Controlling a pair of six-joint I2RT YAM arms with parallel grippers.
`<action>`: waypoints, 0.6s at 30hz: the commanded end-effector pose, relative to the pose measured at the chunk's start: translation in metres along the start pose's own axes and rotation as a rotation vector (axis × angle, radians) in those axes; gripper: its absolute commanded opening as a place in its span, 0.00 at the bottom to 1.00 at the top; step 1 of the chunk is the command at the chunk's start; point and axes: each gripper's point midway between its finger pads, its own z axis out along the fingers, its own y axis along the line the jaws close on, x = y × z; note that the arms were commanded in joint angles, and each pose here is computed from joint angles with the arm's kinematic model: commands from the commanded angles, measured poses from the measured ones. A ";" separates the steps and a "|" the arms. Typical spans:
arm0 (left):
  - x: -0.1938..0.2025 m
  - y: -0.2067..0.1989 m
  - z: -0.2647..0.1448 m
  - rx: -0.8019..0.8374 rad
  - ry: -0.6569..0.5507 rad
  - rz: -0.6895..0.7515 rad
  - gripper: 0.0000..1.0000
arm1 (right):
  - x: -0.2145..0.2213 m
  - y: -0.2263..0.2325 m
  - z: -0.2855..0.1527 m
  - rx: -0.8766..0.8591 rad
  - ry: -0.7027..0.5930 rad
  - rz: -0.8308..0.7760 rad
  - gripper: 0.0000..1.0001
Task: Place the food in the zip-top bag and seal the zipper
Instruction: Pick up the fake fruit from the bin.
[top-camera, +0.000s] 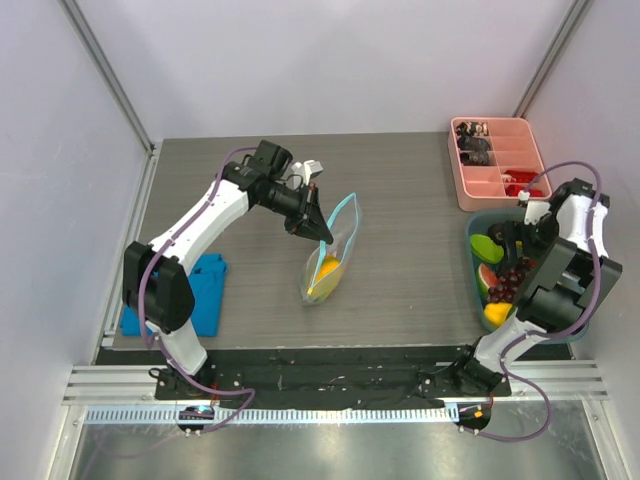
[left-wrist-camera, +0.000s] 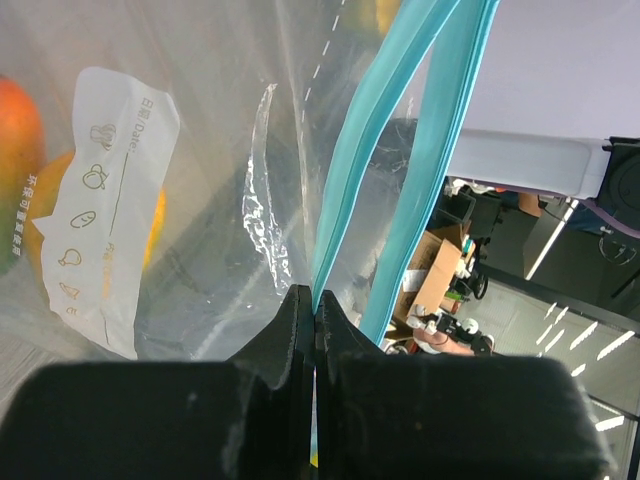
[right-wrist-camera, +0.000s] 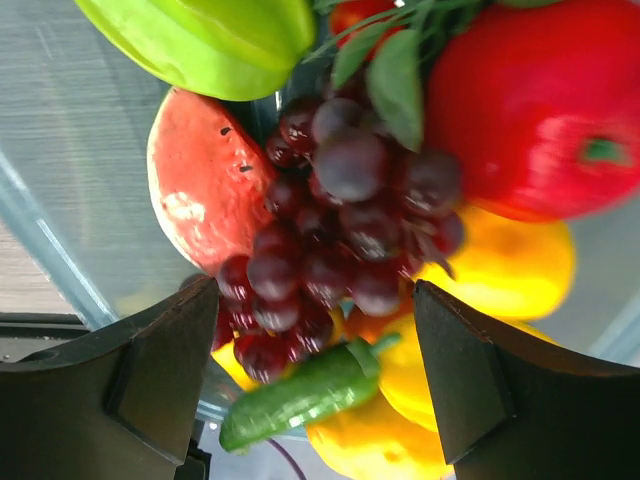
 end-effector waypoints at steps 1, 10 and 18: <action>-0.007 -0.010 -0.006 0.005 -0.024 0.049 0.00 | -0.002 -0.005 0.014 0.073 -0.008 0.044 0.83; -0.009 -0.010 -0.005 0.008 -0.026 0.046 0.00 | -0.004 -0.003 0.038 0.097 0.024 0.067 0.85; -0.009 -0.010 -0.005 0.008 -0.026 0.055 0.00 | 0.005 0.002 0.037 0.094 0.055 0.119 0.90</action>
